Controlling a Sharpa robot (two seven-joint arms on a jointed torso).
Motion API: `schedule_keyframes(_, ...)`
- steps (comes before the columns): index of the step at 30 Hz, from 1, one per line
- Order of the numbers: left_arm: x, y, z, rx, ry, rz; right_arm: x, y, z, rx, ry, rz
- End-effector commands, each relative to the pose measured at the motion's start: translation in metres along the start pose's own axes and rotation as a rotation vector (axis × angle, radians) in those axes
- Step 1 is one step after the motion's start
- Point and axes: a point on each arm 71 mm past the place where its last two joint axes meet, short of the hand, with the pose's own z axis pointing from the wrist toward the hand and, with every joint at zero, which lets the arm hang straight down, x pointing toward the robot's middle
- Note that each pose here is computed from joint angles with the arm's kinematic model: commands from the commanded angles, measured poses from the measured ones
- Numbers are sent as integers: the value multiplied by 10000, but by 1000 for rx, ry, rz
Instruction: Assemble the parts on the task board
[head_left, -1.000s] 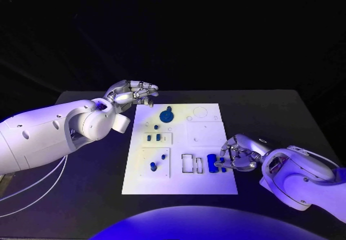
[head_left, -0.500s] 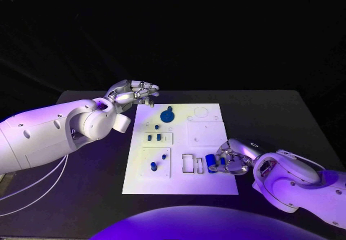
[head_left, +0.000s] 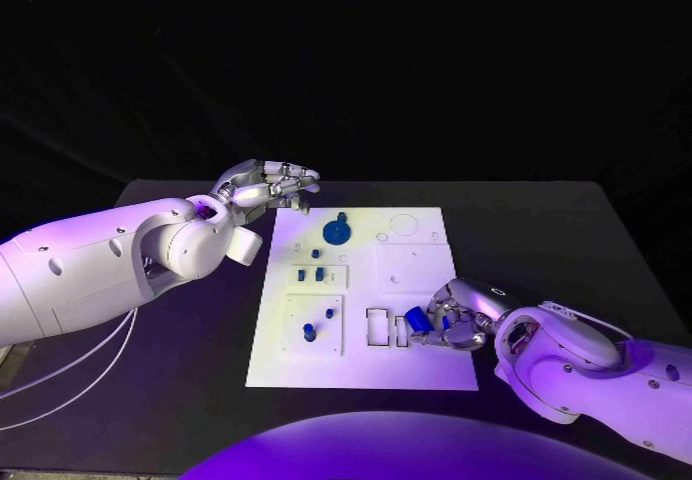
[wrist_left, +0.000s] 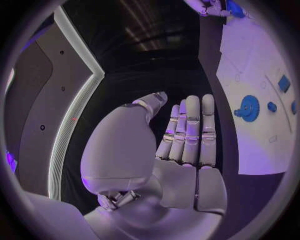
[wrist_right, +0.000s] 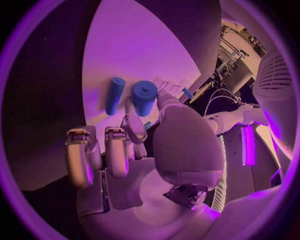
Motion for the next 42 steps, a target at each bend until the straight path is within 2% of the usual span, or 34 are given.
schedule_keyframes(1, 25, -8, 1, 4, 20, -6, 49, -36, 4, 36, 10, -13)
schedule_keyframes(15, 18, -6, -2, 1, 19, -6, -9, 46, -72, 28, -67, 151)
schedule_keyframes(21, 22, -4, 4, 0, 21, -6, -118, 119, -108, 16, -90, 202)
schedule_keyframes(27, 29, -4, 7, 0, 23, -7, -114, 215, -87, 7, -52, 237)
schedule_keyframes(35, 39, -3, 10, 0, 27, -8, 13, 369, -1, -8, 33, 263)
schedule_keyframes(42, 48, -3, 12, -1, 31, -9, 80, 419, 75, -4, 67, 264)
